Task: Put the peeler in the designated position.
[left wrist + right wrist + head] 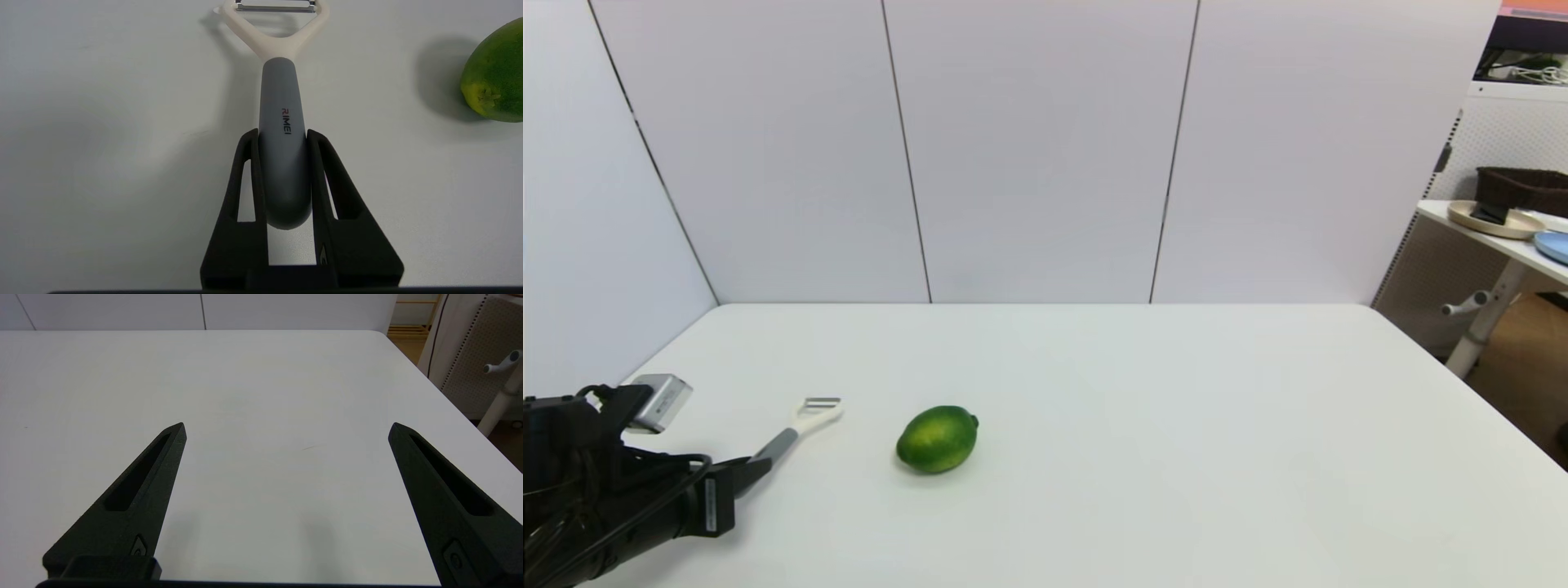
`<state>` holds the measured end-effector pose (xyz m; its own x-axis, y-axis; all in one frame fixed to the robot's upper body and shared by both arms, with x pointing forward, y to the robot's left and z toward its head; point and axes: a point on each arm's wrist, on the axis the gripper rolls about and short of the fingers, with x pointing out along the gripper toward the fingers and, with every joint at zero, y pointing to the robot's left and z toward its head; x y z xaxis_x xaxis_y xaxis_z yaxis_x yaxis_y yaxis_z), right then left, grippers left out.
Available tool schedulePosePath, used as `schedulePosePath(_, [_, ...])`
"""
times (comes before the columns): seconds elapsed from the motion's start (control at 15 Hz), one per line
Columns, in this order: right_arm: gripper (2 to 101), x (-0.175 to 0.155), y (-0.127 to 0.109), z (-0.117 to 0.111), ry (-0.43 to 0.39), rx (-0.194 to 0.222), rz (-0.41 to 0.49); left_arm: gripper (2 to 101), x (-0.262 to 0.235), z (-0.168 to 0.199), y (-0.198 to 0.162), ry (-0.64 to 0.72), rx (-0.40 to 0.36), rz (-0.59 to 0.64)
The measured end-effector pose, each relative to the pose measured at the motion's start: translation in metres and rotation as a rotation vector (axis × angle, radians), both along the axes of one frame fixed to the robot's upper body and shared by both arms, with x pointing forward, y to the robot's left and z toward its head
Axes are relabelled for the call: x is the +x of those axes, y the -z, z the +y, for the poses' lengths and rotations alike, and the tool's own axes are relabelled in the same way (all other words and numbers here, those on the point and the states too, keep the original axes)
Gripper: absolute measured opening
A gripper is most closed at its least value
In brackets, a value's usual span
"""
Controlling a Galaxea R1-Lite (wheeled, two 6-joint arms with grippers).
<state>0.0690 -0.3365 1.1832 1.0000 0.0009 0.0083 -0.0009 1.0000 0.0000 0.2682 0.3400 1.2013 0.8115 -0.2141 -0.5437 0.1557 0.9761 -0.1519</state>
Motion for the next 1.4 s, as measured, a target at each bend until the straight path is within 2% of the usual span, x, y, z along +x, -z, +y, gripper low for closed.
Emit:
schedulePosePath(0.6, [98.0,0.0,0.0,0.0,0.0,0.0,0.0,19.1,-0.001,0.0,-0.002,0.005,0.007,-0.017])
schedulePosePath(0.67, [97.9,0.0,0.0,0.0,0.0,0.0,0.0,23.8,0.0,0.0,-0.002,0.005,0.007,-0.02])
schedulePosePath(0.93, [98.0,0.0,0.0,0.0,0.0,0.0,0.0,53.8,0.001,0.0,-0.003,0.005,0.008,-0.021])
schedulePosePath(1.13, [98.0,0.0,0.0,0.0,0.0,0.0,0.0,67.9,0.005,0.0,-0.007,0.006,0.011,-0.044])
schedulePosePath(1.4, [98.0,0.0,0.0,0.0,0.0,0.0,0.0,79.8,0.033,0.002,-0.052,0.024,0.051,-0.231])
